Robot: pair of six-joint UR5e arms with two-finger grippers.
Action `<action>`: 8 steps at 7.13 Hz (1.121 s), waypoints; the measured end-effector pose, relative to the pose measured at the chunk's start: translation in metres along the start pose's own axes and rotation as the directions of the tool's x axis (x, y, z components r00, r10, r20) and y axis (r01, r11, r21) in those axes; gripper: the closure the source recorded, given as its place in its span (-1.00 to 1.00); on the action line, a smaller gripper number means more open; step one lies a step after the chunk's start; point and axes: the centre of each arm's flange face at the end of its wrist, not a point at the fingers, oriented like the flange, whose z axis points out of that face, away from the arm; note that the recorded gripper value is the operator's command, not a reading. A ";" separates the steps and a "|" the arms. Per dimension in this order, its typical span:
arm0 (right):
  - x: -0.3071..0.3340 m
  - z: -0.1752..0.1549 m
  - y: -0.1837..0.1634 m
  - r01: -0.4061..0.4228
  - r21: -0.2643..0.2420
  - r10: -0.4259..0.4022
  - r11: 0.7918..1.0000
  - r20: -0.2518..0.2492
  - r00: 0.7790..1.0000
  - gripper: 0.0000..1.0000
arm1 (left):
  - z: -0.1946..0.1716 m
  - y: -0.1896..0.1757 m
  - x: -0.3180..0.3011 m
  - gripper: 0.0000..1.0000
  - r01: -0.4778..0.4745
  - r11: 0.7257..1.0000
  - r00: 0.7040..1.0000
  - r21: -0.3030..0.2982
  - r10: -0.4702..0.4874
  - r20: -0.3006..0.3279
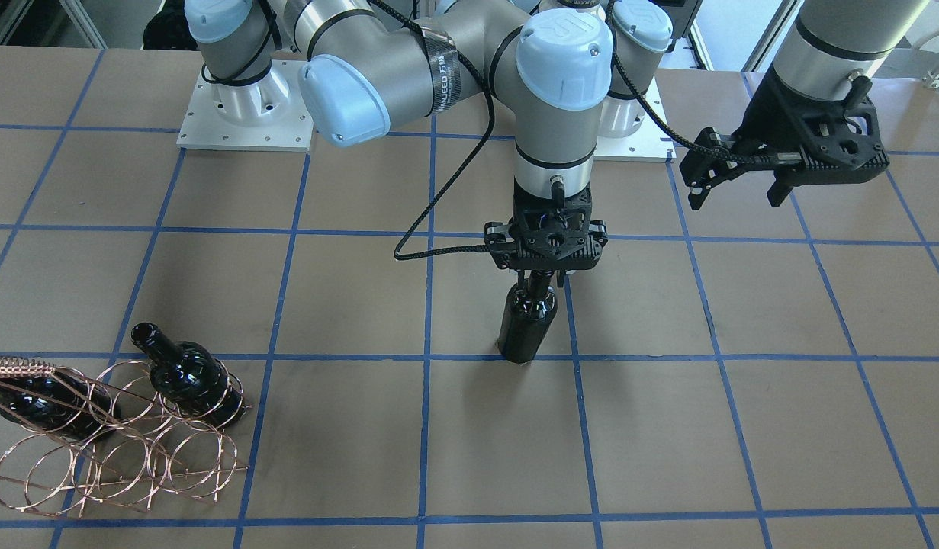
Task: Place wine into wine basket
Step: 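Lower the right gripper over the standing bottle and grasp its neck, then carry the bottle with the right gripper and lay it into the copper wire basket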
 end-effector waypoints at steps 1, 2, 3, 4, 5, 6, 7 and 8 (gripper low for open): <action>0.000 0.000 0.000 0.000 0.000 0.000 1.000 0.001 1.000 0.99 | 0.000 0.000 0.000 -1.00 0.001 1.000 1.000 0.000 -0.001 0.000; 0.000 0.000 0.000 -0.001 -0.001 0.001 1.000 0.001 1.000 1.00 | 0.001 0.000 0.000 -1.00 0.002 1.000 1.000 -0.001 -0.002 0.000; 0.000 0.000 0.000 0.000 -0.002 0.000 1.000 0.003 1.000 1.00 | 0.001 0.000 0.000 -1.00 0.002 1.000 1.000 -0.003 -0.002 -0.001; 0.001 -0.001 -0.001 0.000 -0.002 0.000 1.000 0.005 1.000 1.00 | 0.002 0.000 0.000 -1.00 0.002 1.000 1.000 -0.004 -0.002 -0.002; 0.003 -0.007 -0.001 -0.001 0.003 0.001 1.000 0.008 1.000 1.00 | 0.002 -0.001 0.000 -1.00 0.001 1.000 1.000 -0.005 -0.001 -0.002; 0.012 -0.021 -0.003 0.007 0.005 -0.007 1.000 0.003 1.000 1.00 | 0.002 -0.001 0.000 -1.00 0.001 1.000 1.000 -0.005 -0.001 -0.002; 0.034 -0.043 -0.008 0.034 -0.007 -0.034 0.999 -0.018 0.999 1.00 | 0.002 -0.001 0.000 -1.00 0.001 1.000 1.000 -0.006 -0.001 -0.001; 0.068 -0.072 -0.016 0.067 -0.030 -0.069 0.997 -0.039 0.997 1.00 | 0.003 -0.001 0.000 -1.00 0.002 1.000 1.000 -0.006 -0.002 -0.001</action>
